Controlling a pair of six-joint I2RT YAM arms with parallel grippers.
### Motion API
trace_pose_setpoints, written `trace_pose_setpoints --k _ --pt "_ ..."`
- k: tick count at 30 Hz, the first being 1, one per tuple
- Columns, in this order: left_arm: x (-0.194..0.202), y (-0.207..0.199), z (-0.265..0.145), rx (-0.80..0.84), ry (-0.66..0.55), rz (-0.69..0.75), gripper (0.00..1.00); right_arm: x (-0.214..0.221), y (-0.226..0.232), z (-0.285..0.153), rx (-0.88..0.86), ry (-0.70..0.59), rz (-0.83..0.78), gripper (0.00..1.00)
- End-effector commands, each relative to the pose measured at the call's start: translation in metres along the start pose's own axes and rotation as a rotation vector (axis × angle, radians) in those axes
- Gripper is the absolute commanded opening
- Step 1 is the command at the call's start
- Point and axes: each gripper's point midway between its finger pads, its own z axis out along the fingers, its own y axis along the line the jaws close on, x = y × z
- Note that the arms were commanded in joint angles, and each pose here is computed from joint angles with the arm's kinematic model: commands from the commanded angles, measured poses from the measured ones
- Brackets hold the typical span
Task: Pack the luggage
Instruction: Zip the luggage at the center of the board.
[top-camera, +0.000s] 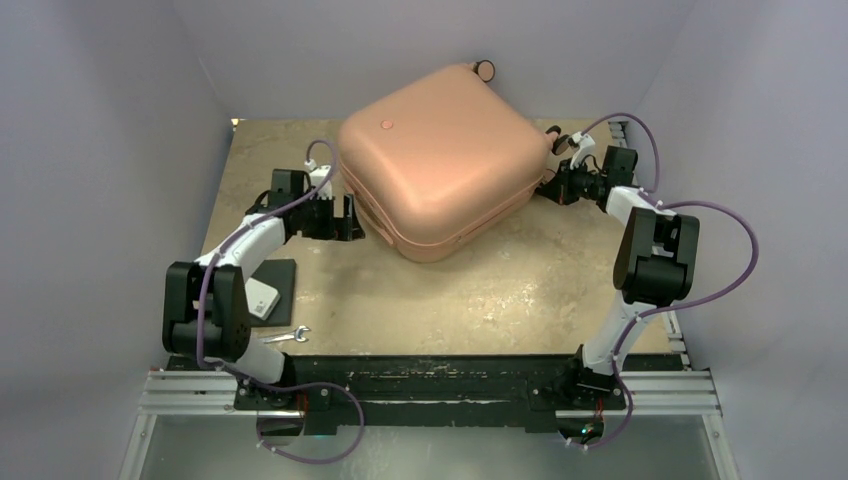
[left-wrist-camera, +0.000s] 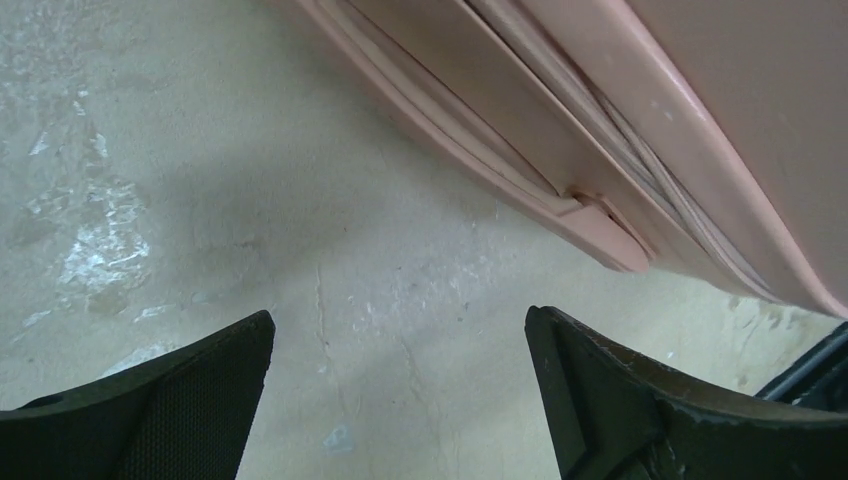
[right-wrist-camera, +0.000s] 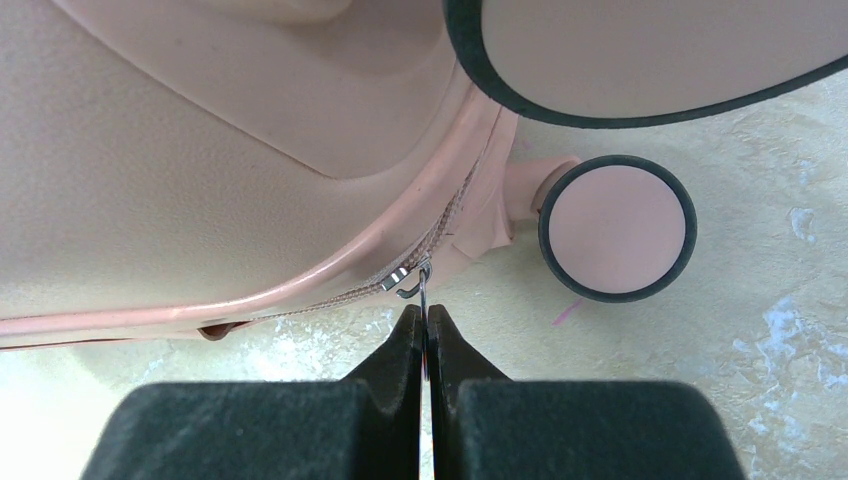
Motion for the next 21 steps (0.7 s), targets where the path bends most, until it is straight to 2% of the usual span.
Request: trace_pose_setpoints --k 1,5,9,15,21 --pt "-0.019 -0.013 0.009 0.162 -0.067 -0.137 0.99 -0.001 -0.023 -0.01 0.097 -0.01 -0.015 0.0" --pt "-0.037 -0.016 0.012 0.205 -0.129 -0.164 0.99 0.001 -0.024 -0.009 0.099 -0.007 -0.012 0.0" --pt "-0.038 -0.01 0.021 0.187 -0.145 -0.225 0.99 0.001 -0.024 -0.009 0.099 -0.006 -0.012 0.0" --pt "-0.033 0.01 0.038 0.127 -0.154 -0.289 0.91 0.0 -0.023 -0.01 0.099 -0.009 -0.01 0.0" --pt "-0.039 0.018 0.051 0.123 -0.152 -0.313 0.88 0.002 -0.023 -0.01 0.099 -0.007 -0.014 0.0"
